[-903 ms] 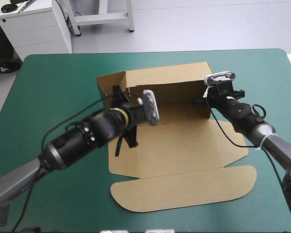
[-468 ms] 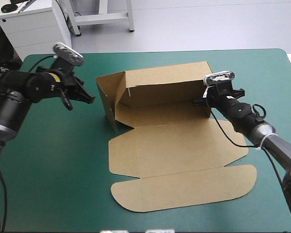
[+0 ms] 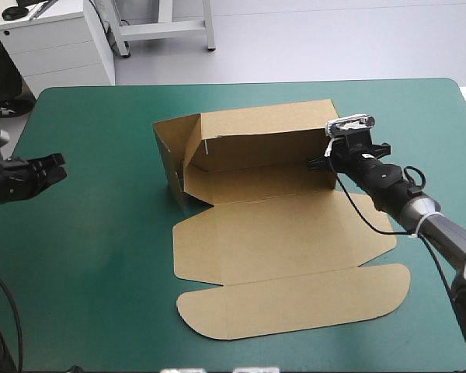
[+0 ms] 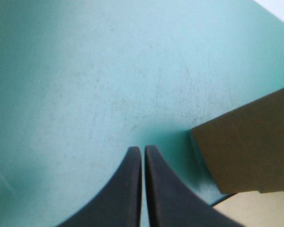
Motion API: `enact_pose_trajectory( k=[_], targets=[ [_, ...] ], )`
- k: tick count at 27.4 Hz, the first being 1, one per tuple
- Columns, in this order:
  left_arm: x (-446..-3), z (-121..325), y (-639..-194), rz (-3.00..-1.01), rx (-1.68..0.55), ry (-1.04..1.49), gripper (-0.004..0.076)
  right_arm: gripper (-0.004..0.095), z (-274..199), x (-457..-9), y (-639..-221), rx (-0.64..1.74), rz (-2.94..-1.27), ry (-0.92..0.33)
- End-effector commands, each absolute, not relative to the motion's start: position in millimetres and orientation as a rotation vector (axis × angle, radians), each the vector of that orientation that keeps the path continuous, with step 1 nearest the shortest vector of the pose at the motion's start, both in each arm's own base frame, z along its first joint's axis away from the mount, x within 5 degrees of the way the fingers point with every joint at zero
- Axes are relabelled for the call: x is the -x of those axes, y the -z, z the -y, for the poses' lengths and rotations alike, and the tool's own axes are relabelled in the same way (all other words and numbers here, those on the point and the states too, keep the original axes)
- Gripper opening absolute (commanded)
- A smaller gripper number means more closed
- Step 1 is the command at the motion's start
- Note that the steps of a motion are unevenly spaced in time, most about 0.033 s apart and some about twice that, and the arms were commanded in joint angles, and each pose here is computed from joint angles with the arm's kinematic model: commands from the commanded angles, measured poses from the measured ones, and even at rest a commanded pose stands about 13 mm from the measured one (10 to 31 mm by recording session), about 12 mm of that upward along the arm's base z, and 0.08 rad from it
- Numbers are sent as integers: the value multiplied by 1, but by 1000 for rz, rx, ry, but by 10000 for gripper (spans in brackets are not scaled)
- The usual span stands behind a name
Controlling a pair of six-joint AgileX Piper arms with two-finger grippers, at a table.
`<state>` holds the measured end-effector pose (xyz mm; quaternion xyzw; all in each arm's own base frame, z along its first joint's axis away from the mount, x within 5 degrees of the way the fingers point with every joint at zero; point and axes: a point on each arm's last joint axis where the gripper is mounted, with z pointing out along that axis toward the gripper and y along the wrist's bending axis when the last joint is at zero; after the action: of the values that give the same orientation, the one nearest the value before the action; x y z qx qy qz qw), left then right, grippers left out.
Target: Fold the box
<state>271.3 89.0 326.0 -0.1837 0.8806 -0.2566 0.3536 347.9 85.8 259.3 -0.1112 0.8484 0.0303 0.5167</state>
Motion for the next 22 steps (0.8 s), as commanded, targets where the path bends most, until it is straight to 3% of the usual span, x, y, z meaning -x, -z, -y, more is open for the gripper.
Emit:
enact_pose_trajectory(
  k=[1,12,15,18,22],
  targets=[
    [-264,-92,-328,-2061,563,818,6,-20,-91,-347,-274,330,-2005,-125],
    [-261,-90,-312,-2062,571,837,6,-12,-94,-350,-290,323,-2079,-358],
    [-261,-90,-312,-2060,575,829,6,5,-92,-352,-306,334,-2185,-339],
    [-262,-91,-312,-2052,584,817,6,4,-80,-354,-344,205,-2308,-209],
    [-262,-90,-312,-2050,567,826,6,4,-80,-348,-373,197,-2365,-229]
  ],
)
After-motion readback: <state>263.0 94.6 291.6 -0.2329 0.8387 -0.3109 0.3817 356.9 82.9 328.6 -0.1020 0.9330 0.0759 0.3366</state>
